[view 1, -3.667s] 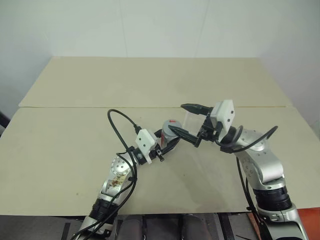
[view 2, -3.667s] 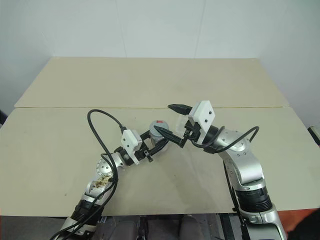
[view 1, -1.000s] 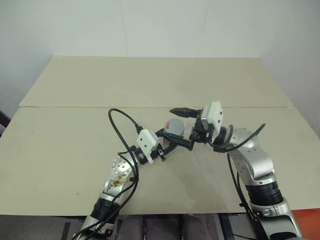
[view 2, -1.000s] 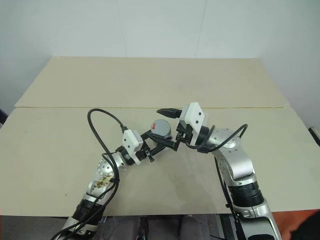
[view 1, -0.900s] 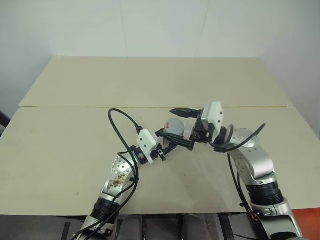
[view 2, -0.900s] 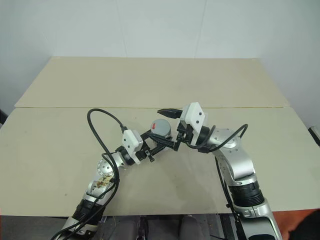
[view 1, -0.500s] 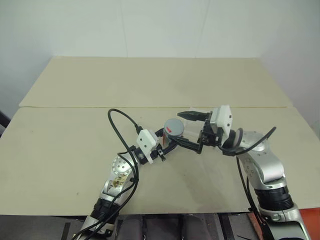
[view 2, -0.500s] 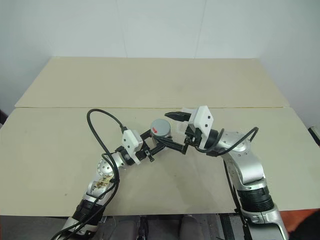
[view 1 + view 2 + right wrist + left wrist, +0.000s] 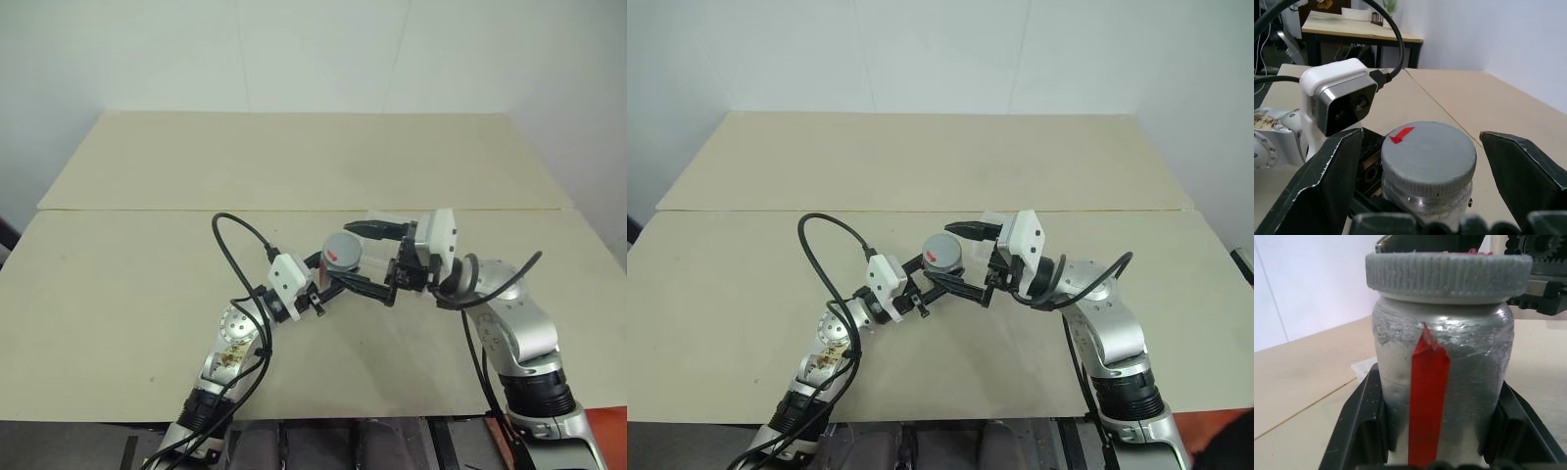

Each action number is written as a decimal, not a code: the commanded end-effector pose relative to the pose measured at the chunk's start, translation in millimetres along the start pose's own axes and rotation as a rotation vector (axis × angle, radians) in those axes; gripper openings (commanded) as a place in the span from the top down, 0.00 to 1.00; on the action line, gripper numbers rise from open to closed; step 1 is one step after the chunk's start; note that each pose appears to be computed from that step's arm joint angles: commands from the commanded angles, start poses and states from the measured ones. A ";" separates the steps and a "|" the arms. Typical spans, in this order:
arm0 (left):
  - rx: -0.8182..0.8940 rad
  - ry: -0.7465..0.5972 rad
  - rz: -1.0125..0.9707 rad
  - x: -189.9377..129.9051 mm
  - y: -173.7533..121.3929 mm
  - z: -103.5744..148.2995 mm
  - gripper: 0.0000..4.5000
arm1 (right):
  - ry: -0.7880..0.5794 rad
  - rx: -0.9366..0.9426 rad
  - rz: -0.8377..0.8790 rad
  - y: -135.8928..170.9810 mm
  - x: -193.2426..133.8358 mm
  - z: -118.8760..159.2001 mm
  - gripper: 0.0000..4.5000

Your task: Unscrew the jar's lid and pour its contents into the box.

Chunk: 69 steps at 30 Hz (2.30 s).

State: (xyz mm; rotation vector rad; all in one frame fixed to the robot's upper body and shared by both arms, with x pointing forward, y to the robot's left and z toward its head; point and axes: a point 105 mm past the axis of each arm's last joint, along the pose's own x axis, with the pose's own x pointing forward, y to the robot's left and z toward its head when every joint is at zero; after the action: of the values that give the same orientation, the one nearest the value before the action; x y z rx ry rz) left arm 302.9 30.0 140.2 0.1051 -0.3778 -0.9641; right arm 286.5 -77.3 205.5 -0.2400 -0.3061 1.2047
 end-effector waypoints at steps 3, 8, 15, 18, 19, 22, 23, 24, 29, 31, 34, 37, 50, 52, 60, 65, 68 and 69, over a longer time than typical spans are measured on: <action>0.013 -0.041 -0.009 3.3 -1.4 9.3 0.57 | -0.041 -0.008 -0.006 -4.0 1.0 11.6 0.01; 0.013 -0.040 -0.007 3.4 -1.2 9.1 0.57 | -0.046 -0.001 -0.002 -4.4 0.5 11.8 0.01; 0.012 -0.042 -0.005 4.3 -1.2 8.9 0.57 | -0.035 -0.010 -0.001 -3.6 0.8 8.8 0.14; 0.011 -0.044 -0.002 4.1 -1.0 9.4 0.57 | -0.034 -0.010 -0.002 -4.0 1.3 8.5 0.14; 0.011 -0.044 -0.001 4.0 -1.0 9.4 0.57 | -0.034 -0.010 -0.003 -4.2 1.4 8.4 0.14; 0.011 -0.044 0.000 3.7 -1.1 9.2 0.57 | -0.033 -0.012 -0.001 -4.1 1.6 8.1 0.14; 0.011 -0.044 0.001 3.7 -1.1 9.3 0.57 | -0.032 -0.013 0.003 -3.5 1.6 7.7 0.14; 0.011 -0.044 0.002 3.7 -1.0 9.3 0.57 | -0.030 -0.014 0.004 -3.3 1.7 7.4 0.14; 0.012 -0.044 0.003 3.7 -0.7 9.4 0.57 | -0.024 -0.016 0.003 -3.5 1.9 6.1 0.14; 0.012 -0.044 0.003 3.8 -0.7 9.5 0.57 | -0.028 -0.012 0.007 -3.1 1.7 6.4 0.14; 0.012 -0.045 0.002 3.7 -0.5 9.5 0.57 | -0.029 -0.009 0.005 -3.5 1.7 6.6 0.14; 0.012 -0.045 0.002 3.8 -0.4 9.4 0.57 | -0.031 -0.004 0.006 -3.5 1.8 6.4 0.18; 0.010 -0.042 -0.013 3.9 -2.4 7.8 0.57 | -0.022 -0.018 -0.013 -3.5 1.7 4.3 0.33; 0.012 -0.042 -0.014 4.4 -2.5 7.6 0.57 | -0.031 -0.013 -0.024 -6.0 1.8 6.2 0.33; 0.008 -0.038 -0.021 4.5 -5.4 5.1 0.57 | -0.096 0.012 -0.052 -11.1 4.3 17.5 0.33; 0.012 -0.035 -0.029 5.2 -6.4 4.4 0.57 | -0.110 0.020 -0.056 -10.5 2.7 18.6 0.33; 0.008 -0.037 -0.032 5.5 -6.5 4.6 0.57 | -0.117 0.021 -0.059 -11.0 2.1 19.8 0.33; 0.007 -0.038 -0.035 5.6 -6.9 4.5 0.57 | -0.117 0.030 -0.055 -11.0 1.9 19.8 0.33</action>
State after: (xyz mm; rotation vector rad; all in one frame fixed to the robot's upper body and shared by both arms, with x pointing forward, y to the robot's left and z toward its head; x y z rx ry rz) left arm 303.6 29.2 143.0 0.0962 -0.4002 -0.9576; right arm 292.1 -72.2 203.2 -0.1521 -0.2902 1.1986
